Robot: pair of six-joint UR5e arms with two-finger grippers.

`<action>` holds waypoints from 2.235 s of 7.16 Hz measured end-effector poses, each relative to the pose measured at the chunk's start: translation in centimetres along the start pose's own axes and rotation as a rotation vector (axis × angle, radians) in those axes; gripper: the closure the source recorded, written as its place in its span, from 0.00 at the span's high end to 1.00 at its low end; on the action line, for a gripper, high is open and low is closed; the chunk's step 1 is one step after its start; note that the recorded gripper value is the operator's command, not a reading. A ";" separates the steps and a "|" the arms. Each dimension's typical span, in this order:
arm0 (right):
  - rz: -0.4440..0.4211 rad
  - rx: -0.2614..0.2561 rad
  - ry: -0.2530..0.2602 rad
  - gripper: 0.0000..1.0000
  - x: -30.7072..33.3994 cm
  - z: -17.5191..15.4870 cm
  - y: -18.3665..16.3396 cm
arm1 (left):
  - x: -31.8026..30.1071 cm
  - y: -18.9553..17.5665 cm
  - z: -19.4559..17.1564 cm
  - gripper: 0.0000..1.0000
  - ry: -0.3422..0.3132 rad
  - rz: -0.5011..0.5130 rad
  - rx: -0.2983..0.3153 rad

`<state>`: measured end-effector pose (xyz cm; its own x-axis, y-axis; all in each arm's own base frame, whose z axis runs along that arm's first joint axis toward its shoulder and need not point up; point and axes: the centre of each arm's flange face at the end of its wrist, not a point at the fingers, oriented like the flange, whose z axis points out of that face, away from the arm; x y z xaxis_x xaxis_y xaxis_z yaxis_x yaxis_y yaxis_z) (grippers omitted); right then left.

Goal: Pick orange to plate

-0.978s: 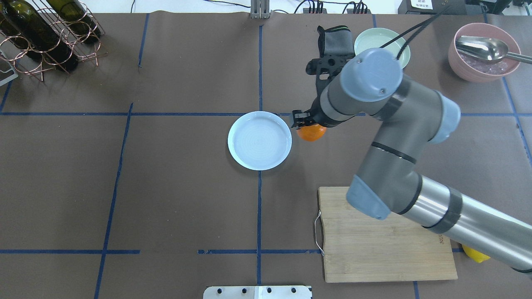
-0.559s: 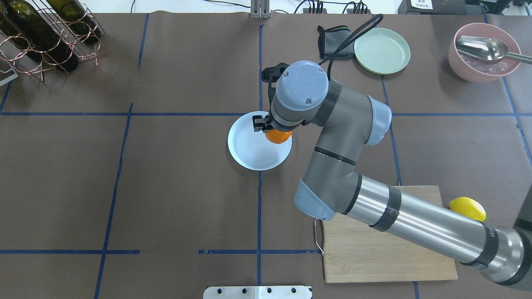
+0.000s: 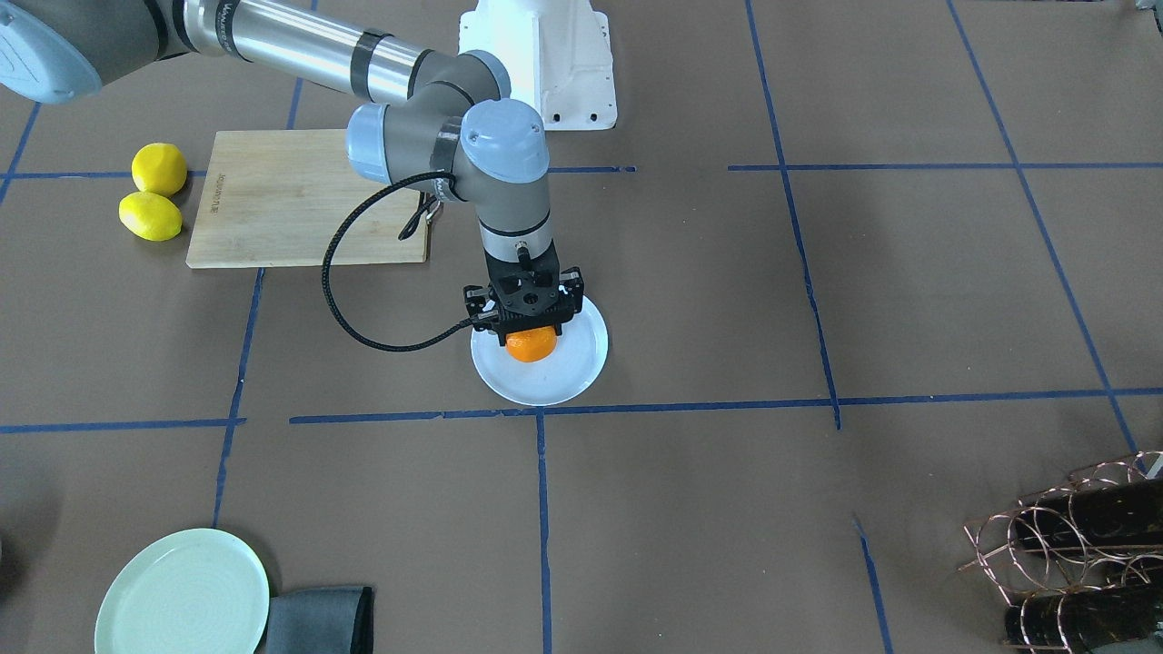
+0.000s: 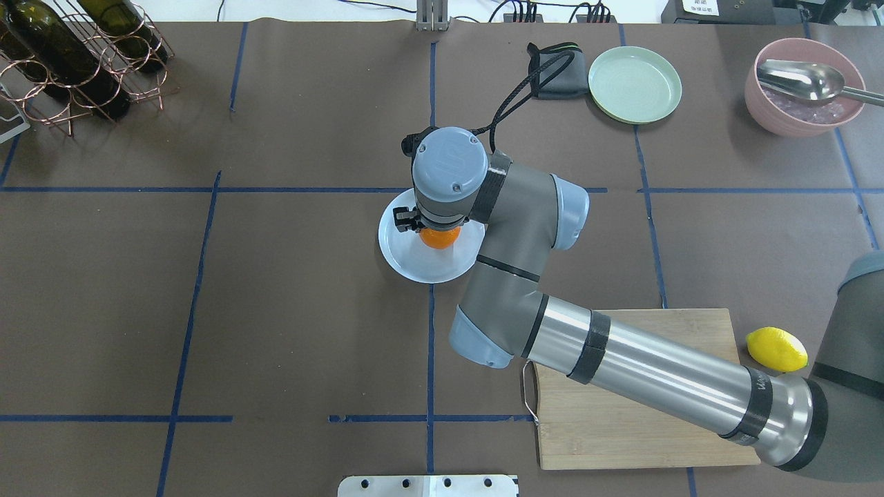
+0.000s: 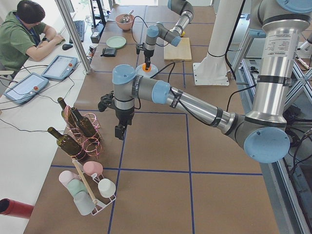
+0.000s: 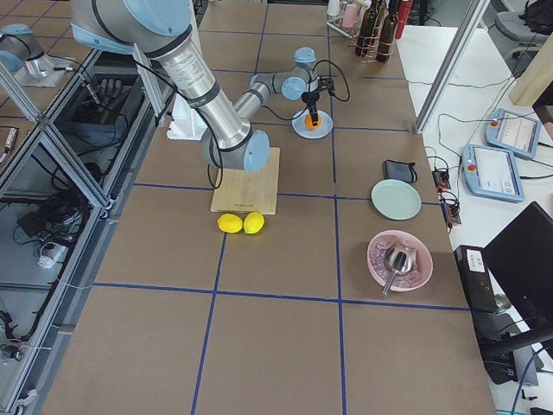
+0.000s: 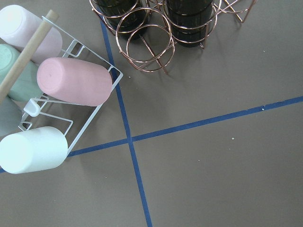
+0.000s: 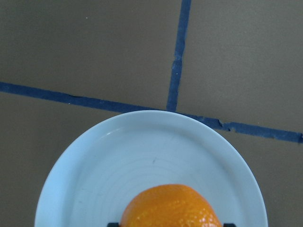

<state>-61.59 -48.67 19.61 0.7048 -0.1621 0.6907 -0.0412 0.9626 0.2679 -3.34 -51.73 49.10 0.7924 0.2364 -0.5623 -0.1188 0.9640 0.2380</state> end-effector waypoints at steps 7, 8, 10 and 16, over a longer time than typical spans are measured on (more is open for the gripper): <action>-0.001 -0.079 0.037 1.00 6.8 -11.6 -4.0 | -0.8 0.8 0.5 1.00 -0.001 -0.012 -0.013; -0.048 -0.098 0.063 1.00 12.6 -14.8 -4.0 | -1.2 1.2 0.6 1.00 0.000 -0.012 -0.016; -0.110 -0.155 0.054 1.00 26.3 -18.4 -4.1 | -3.0 3.0 1.2 1.00 0.026 -0.001 -0.031; -0.108 -0.286 -0.014 1.00 63.5 -20.3 2.8 | -10.9 7.0 6.8 1.00 0.139 -0.054 -0.087</action>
<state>-2.52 -51.82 50.58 0.6841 -0.2676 0.6785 0.2355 0.9615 0.1417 -8.73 -48.33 62.27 0.7092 0.1923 -0.6782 -0.1342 0.9813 0.1379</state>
